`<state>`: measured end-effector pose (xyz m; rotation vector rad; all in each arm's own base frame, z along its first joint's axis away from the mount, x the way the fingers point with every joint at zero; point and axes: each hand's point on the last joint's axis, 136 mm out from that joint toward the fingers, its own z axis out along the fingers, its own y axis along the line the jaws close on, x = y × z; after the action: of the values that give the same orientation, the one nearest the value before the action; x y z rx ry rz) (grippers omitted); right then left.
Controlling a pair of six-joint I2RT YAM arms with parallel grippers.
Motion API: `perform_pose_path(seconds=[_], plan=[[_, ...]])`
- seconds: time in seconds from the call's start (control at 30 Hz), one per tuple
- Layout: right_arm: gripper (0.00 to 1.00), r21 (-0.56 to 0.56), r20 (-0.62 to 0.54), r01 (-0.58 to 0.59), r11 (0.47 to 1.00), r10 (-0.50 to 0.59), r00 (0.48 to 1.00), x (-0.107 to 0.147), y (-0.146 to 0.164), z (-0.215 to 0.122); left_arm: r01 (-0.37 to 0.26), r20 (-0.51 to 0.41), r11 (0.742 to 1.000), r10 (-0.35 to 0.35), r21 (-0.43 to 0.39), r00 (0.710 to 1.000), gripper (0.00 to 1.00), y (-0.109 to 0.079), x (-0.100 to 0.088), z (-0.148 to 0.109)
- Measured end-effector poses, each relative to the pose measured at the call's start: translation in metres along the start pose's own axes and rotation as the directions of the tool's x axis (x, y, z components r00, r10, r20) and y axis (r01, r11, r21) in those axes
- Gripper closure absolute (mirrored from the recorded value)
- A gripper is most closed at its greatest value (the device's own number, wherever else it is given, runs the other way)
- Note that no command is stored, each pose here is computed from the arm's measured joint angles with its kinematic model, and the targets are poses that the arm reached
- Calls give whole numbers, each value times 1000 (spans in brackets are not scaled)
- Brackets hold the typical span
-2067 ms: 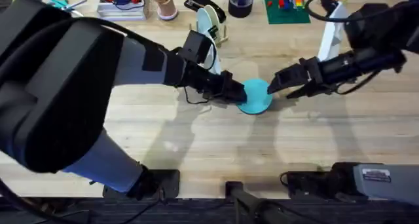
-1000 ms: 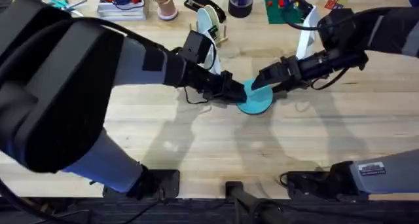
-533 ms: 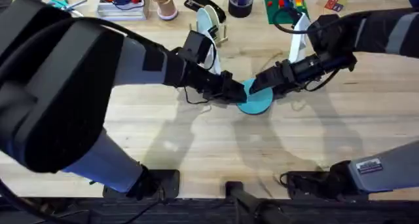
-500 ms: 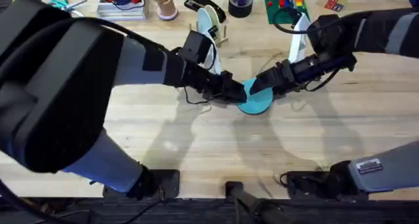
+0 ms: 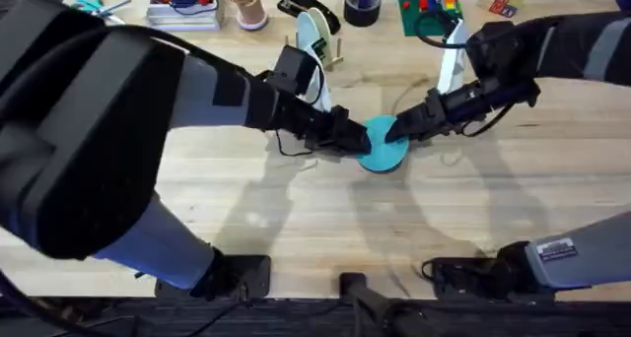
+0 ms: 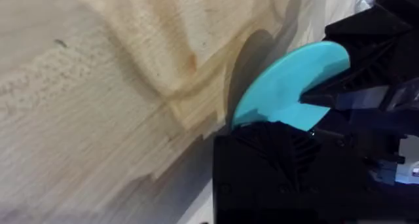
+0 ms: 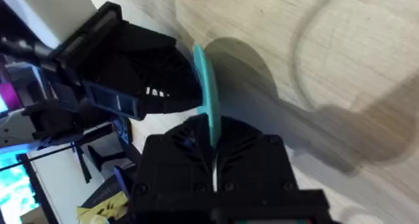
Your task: Pick up the plates from the table one by one and place each into a slot on the dish rack.
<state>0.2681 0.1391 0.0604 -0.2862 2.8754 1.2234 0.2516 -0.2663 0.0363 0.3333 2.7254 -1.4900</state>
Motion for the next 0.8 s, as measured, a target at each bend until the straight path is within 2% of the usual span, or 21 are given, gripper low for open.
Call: perform_pose_path(seconds=[0.4, 0.63, 0.8], plan=[[973, -1, -6, -6, 1000, 6, 1000, 2, 0, 0, 1, 3, 1000, -1, -10, 1000, 960, 0, 0, -1], [970, 3, -59, -34, 999, 34, 998, 12, 7, -3, -27, 63, 992, 34, -120, 997, 960, -6, -4, -18], [970, 65, -45, 1, 998, 2, 999, 7, 20, -26, -60, 133, 981, 86, -186, 987, 960, -23, -8, -43]])
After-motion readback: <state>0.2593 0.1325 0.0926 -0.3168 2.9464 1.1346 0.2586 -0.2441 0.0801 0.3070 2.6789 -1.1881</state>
